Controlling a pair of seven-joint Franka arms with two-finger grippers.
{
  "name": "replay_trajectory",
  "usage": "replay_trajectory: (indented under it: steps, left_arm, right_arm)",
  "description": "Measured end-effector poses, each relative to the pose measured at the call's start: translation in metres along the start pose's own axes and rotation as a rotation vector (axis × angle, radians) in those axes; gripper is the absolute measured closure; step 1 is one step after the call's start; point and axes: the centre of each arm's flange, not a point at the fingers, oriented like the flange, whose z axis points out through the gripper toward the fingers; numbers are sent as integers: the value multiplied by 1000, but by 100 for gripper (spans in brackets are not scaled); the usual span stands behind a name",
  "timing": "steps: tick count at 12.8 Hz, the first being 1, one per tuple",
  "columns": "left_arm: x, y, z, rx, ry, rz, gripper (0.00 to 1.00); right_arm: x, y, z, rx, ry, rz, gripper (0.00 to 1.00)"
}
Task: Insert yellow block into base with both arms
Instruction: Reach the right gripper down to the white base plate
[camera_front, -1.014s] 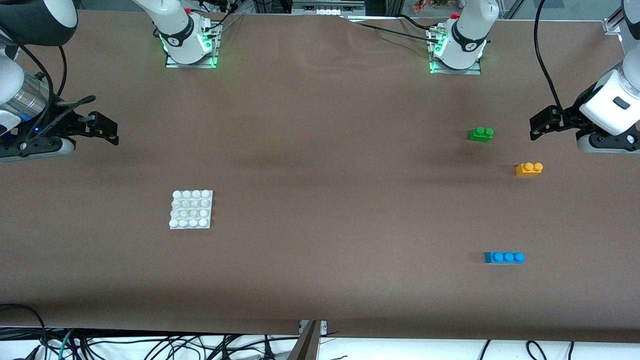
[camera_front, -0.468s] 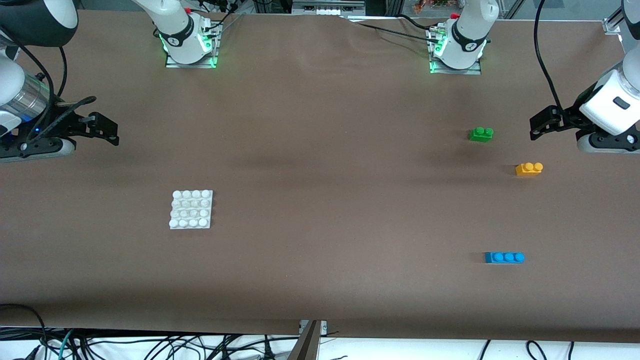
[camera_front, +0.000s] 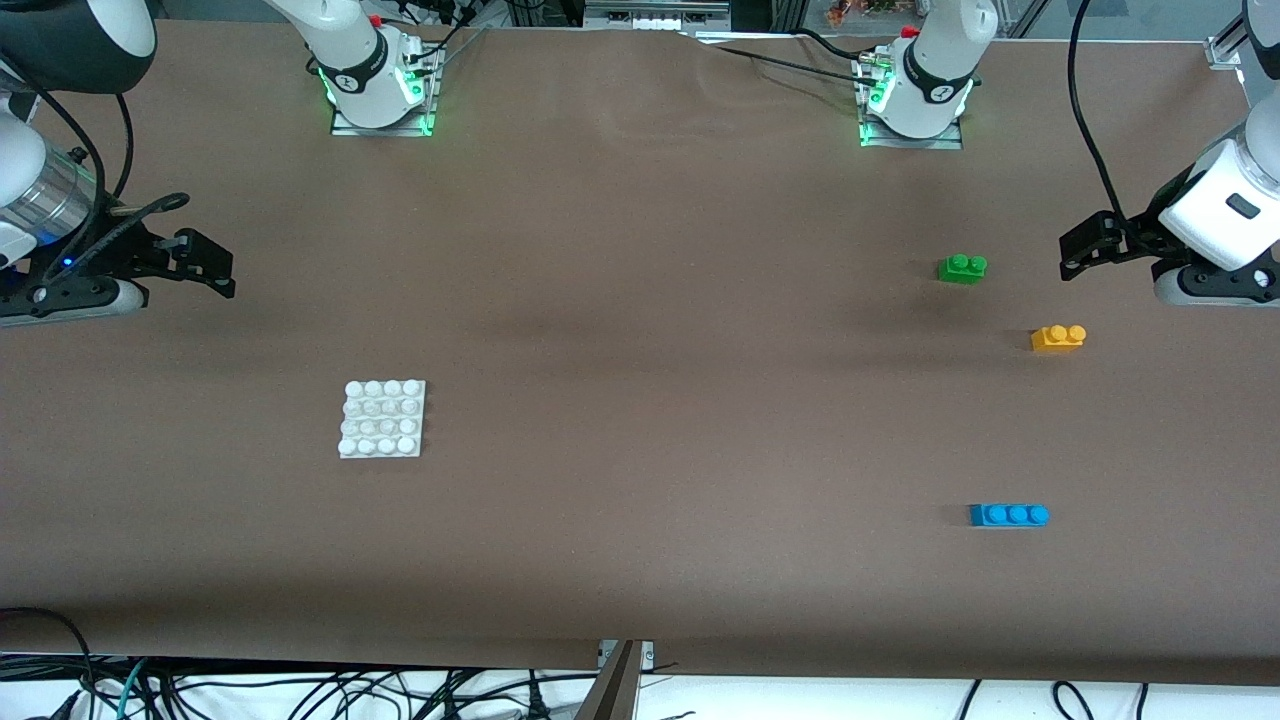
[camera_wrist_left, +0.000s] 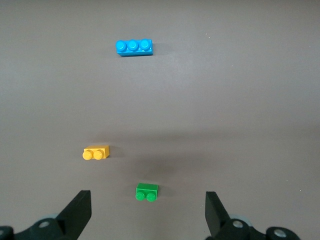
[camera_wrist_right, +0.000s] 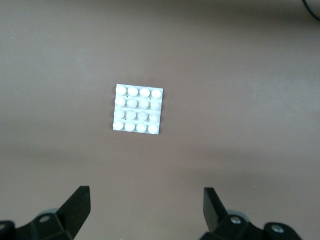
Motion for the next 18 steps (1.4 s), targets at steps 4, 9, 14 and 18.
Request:
replay_trajectory:
  steps: [4,9,14,18]
  left_arm:
    - [0,0,0,0,0,0,0]
    - [0,0,0,0,0,0,0]
    - [0,0,0,0,0,0,0]
    - [0,0,0,0,0,0,0]
  right_arm:
    - [0,0,-1,0,5,0,0]
    - [0,1,12,2,-40,-10,0]
    - [34,4,138,24,-142,7,0]
    - [46,14,231,86,-117,77,0]
